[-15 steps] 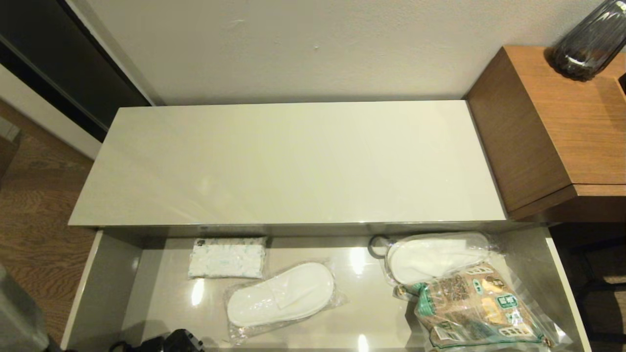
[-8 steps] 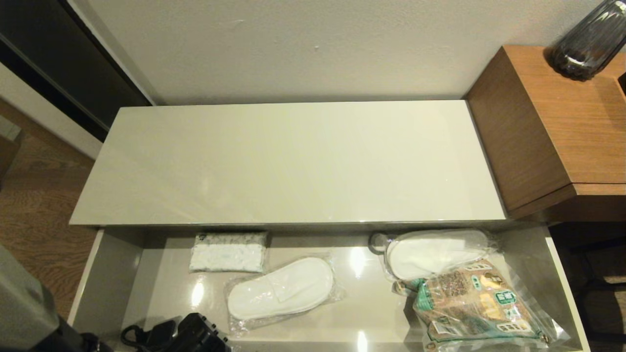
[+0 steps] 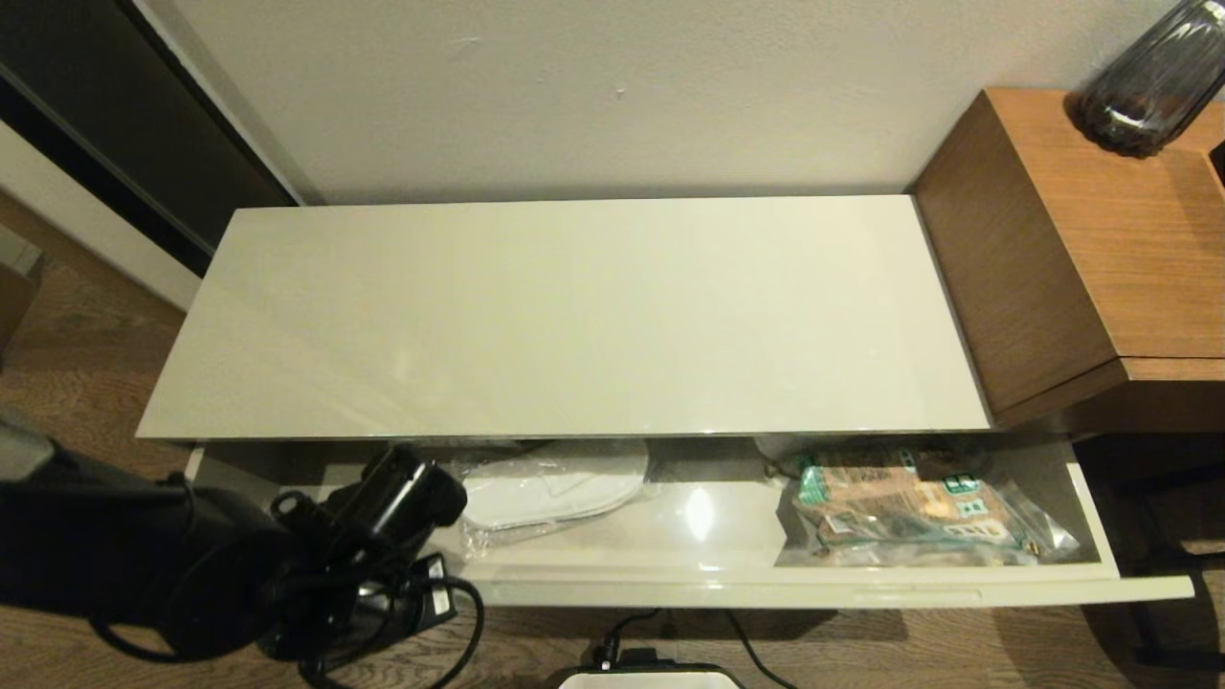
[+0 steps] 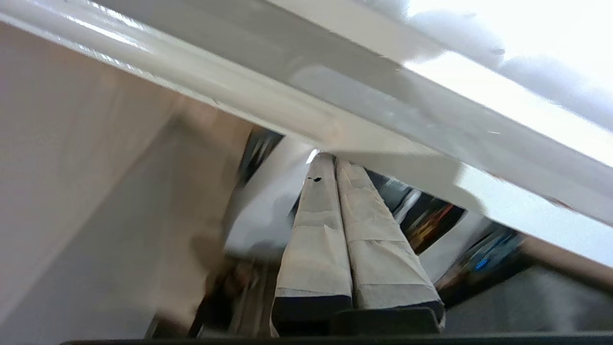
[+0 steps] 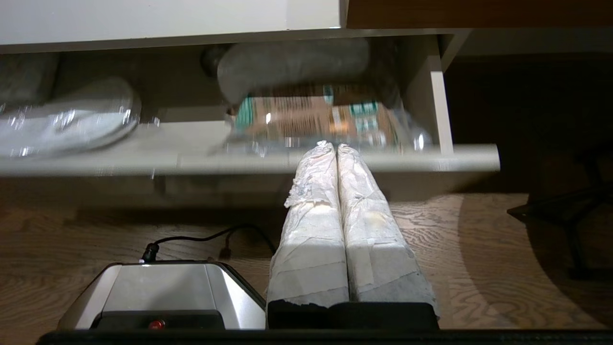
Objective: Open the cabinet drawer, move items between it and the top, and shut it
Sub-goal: Close the drawer, then open the drawer
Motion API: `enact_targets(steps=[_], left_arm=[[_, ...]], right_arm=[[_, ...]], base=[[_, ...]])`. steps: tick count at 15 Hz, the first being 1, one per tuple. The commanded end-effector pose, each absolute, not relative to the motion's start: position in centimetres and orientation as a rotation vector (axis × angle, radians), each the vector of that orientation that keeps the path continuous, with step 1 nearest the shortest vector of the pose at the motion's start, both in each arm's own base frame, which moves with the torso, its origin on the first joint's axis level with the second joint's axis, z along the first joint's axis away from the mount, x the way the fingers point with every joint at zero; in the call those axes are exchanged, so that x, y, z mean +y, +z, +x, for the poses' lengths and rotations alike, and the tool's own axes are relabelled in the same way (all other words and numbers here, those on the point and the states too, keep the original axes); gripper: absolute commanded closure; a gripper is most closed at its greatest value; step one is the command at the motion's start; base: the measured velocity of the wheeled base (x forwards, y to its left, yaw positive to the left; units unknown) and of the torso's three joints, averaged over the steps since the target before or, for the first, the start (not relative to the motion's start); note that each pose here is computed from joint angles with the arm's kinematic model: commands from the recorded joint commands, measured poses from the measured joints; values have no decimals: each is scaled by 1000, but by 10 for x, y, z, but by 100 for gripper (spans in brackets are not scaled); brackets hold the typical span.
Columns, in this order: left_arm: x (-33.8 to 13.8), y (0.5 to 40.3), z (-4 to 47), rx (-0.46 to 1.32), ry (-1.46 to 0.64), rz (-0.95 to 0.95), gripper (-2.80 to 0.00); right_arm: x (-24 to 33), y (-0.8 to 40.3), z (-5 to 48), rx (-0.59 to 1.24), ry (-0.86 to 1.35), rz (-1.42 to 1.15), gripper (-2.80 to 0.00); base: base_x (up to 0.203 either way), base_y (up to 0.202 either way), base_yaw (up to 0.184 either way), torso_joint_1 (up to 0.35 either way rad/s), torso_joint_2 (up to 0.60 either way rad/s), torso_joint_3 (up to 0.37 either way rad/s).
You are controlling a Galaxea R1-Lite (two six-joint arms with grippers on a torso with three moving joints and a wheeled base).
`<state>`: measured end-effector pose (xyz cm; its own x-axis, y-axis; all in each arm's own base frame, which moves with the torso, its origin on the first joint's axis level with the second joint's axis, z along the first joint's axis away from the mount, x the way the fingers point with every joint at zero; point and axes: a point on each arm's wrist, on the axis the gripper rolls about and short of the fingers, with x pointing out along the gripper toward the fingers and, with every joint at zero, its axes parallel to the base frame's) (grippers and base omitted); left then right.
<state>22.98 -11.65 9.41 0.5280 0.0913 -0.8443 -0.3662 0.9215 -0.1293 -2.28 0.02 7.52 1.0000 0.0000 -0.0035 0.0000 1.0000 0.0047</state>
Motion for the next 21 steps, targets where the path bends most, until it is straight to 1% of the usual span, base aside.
enact_targets(steps=[1,4,6,7,11,14,15,17,19,21], left_arm=[[-111,140,270,865,280,-360,0],[-89,184,312,794,322,-353,0],[-70,208,319,795,365,-342,0],[-66,219,312,786,365,-342,0],[-47,283,237,683,333,-376,0],[-26,318,150,577,283,-331,0],[-20,322,124,539,272,-296,0],[-3,318,56,445,273,-181,0],[10,298,2,416,299,-85,0],[18,273,-37,448,332,-8,0]], right_arm=[[0,75,-23,3,0,5,0],[0,75,-23,4,0,5,0],[0,75,-23,3,0,5,0],[0,75,-23,3,1,5,0],[0,75,-23,5,1,5,0],[0,75,-23,3,0,5,0],[0,75,-23,3,0,5,0],[0,75,-23,3,0,5,0],[0,75,-23,3,2,5,0],[0,75,-23,3,0,5,0]], base=[[0,0,0,0,0,0],[0,0,0,0,0,0],[0,0,0,0,0,0],[0,0,0,0,0,0],[0,0,0,0,0,0],[0,0,0,0,0,0],[0,0,0,0,0,0],[0,0,0,0,0,0],[0,0,0,0,0,0],[0,0,0,0,0,0]])
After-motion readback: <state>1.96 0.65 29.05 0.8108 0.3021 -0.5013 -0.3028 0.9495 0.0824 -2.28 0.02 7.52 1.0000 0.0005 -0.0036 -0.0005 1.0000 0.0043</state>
